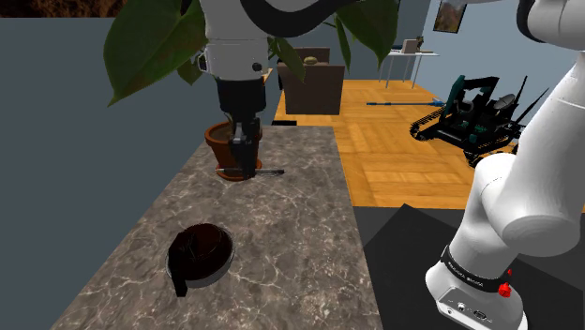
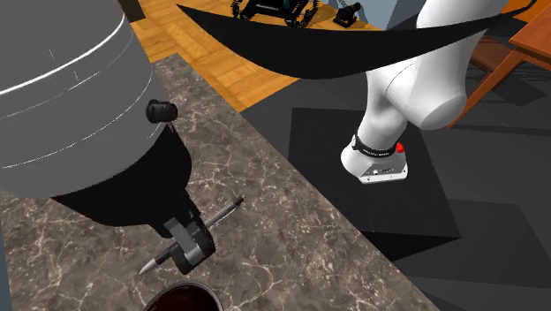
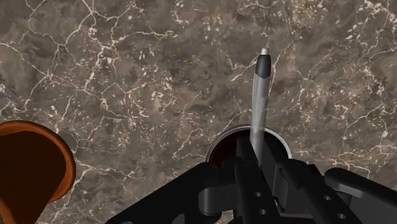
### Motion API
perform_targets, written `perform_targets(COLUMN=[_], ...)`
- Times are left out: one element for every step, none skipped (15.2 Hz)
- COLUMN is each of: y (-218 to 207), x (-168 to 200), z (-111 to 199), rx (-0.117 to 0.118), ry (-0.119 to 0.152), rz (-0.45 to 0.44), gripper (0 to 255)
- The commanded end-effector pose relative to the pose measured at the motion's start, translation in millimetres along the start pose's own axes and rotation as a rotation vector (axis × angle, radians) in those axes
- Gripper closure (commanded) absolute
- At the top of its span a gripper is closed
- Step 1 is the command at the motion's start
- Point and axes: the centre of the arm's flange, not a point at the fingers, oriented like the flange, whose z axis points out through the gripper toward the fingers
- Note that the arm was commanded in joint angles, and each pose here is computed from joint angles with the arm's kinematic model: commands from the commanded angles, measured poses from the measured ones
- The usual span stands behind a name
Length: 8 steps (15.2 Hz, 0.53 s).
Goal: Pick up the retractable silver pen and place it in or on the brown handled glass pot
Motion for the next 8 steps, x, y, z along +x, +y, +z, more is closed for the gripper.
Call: perform_targets(y=[-11,-17,-23,-29,-35,-41,-46,-52], x=[23,35,46,58,70,82,94,106], z=[-2,-2,-2,-3,-3,-3,-3,-4], rx=[0.000,0.000,0.000,0.000,0.000,0.000,0.000,0.000], ry=[0.000,0.000,0.000,0.000,0.000,0.000,0.000,0.000], rz=[0.001,0.001,0.001,0.001,0.001,0.001,0.001,0.001], gripper=[255,255,255,255,255,255,255,255])
